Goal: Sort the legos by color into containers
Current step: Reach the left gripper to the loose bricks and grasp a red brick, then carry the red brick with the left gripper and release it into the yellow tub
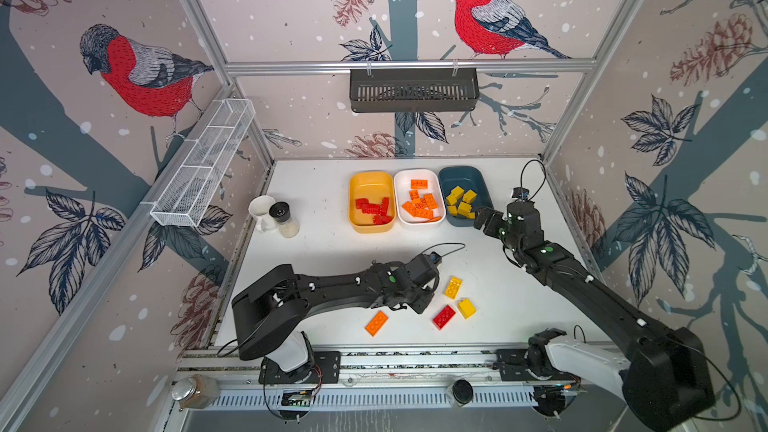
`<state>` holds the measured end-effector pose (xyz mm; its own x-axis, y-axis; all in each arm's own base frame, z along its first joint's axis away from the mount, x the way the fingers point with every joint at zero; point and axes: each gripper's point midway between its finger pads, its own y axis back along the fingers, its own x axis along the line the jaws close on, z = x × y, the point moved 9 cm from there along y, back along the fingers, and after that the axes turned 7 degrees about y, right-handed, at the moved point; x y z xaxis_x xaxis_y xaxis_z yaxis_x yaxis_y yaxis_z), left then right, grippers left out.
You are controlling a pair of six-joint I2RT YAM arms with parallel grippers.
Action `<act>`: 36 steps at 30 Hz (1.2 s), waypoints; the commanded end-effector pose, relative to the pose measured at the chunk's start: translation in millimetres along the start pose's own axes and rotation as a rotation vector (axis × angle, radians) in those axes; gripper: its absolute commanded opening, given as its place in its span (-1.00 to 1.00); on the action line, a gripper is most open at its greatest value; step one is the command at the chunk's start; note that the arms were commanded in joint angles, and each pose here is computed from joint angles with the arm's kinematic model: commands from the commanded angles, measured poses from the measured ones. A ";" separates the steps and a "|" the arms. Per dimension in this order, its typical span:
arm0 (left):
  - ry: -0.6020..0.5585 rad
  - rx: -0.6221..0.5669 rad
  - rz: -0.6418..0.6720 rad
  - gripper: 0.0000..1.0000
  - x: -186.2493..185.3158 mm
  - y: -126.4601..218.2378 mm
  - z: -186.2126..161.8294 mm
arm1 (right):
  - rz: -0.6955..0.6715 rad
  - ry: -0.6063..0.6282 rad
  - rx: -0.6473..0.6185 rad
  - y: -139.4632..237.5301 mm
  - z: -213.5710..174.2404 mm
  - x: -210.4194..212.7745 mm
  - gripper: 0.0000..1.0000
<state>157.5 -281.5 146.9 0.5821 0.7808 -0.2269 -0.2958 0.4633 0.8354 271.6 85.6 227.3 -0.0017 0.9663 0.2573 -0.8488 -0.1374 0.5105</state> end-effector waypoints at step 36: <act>0.709 -0.447 0.513 -0.22 250.1 9.0 185.0 | 0.111 0.110 0.130 1.6 -16.8 36.2 0.99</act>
<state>441.2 -164.0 192.9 -0.2142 0.9291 -0.3015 -0.7514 0.0405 0.6587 264.2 126.1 220.2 -0.1804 0.9485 0.2603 -0.7578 -0.3027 0.5780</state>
